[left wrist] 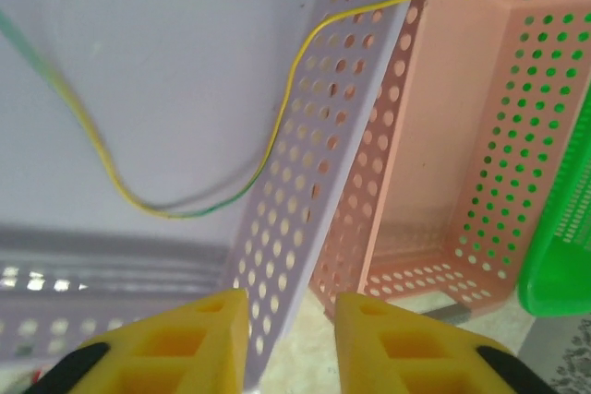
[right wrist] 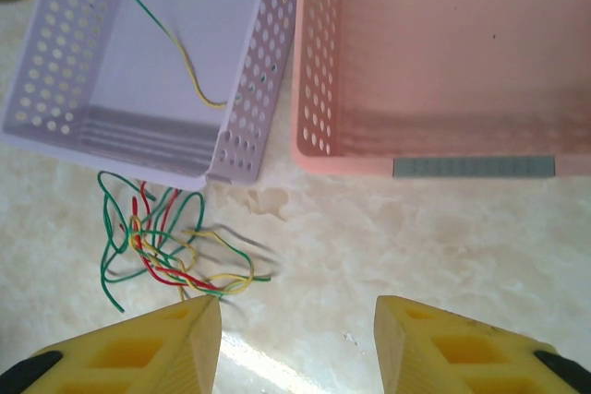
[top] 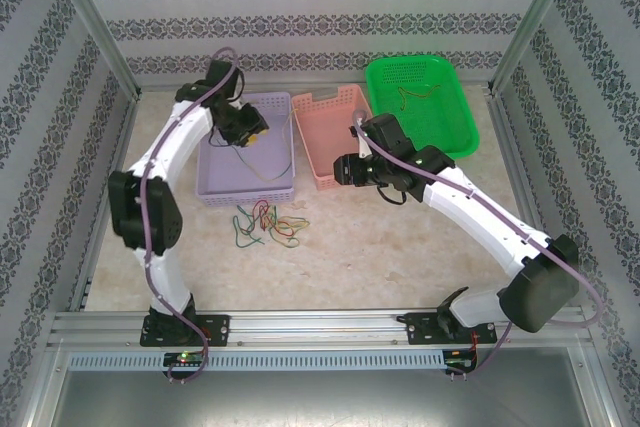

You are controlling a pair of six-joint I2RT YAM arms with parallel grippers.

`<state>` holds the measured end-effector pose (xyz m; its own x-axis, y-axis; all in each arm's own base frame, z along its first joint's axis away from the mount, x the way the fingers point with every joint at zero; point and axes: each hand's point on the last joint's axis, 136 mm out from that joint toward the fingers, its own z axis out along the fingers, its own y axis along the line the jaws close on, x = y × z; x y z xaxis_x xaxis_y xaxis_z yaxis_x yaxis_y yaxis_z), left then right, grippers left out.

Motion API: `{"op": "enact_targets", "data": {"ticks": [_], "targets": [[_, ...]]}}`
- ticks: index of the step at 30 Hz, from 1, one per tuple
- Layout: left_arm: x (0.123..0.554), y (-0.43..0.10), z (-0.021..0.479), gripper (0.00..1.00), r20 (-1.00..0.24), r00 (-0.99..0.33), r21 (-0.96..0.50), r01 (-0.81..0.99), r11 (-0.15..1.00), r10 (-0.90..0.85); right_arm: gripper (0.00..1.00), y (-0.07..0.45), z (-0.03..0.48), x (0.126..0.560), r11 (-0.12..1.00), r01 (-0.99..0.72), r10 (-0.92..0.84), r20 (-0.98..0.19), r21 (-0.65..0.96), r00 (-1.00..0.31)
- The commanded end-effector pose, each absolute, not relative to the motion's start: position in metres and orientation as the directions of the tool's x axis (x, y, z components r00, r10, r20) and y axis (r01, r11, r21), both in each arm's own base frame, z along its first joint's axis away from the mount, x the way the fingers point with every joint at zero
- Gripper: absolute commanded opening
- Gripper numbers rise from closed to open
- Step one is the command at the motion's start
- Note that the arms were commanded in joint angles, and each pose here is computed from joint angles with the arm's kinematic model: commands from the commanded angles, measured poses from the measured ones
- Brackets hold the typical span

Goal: Untangle the cables

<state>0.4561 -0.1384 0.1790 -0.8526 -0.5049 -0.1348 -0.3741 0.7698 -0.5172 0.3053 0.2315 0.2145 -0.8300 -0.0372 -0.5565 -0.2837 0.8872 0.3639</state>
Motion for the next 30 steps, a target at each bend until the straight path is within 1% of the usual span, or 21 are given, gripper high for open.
{"op": "enact_targets", "data": {"ticks": [1,3,5,9,12,17,22,27,30], "targets": [[0.491,-0.149,0.162,0.28,-0.256,-0.910,-0.469,-0.179,0.865,-0.327,0.48,0.228,0.223,0.299,0.887,-0.296,-0.041,-0.579,0.354,-0.815],[0.503,-0.147,0.149,0.28,-0.298,-0.925,-0.413,-0.099,0.905,-0.237,0.48,0.225,0.225,0.297,0.891,-0.294,-0.041,-0.583,0.347,-0.812],[0.512,-0.149,0.141,0.31,-0.347,-0.926,-0.388,-0.002,0.921,-0.148,0.48,0.219,0.229,0.295,0.895,-0.285,-0.029,-0.591,0.344,-0.806],[0.526,-0.160,0.133,0.40,-0.450,-0.893,-0.383,0.171,0.908,-0.022,0.48,0.210,0.232,0.291,0.900,-0.254,0.004,-0.591,0.353,-0.807],[0.534,-0.167,0.120,0.42,-0.467,-0.884,-0.387,0.230,0.893,0.026,0.48,0.205,0.234,0.288,0.904,-0.239,0.015,-0.586,0.354,-0.810],[0.540,-0.171,0.094,0.43,-0.447,-0.892,-0.394,0.270,0.878,0.074,0.48,0.198,0.233,0.286,0.909,-0.230,0.010,-0.570,0.348,-0.821],[0.541,-0.177,0.082,0.42,-0.440,-0.893,-0.439,0.303,0.846,0.092,0.48,0.193,0.231,0.290,0.911,-0.214,0.020,-0.556,0.352,-0.831],[0.546,-0.176,0.071,0.44,-0.431,-0.898,-0.436,0.296,0.850,0.092,0.48,0.196,0.224,0.293,0.909,-0.195,0.036,-0.535,0.369,-0.844],[0.551,-0.174,0.066,0.43,-0.421,-0.904,-0.441,0.275,0.854,0.074,0.48,0.198,0.222,0.295,0.907,-0.192,0.039,-0.528,0.374,-0.848]]}}
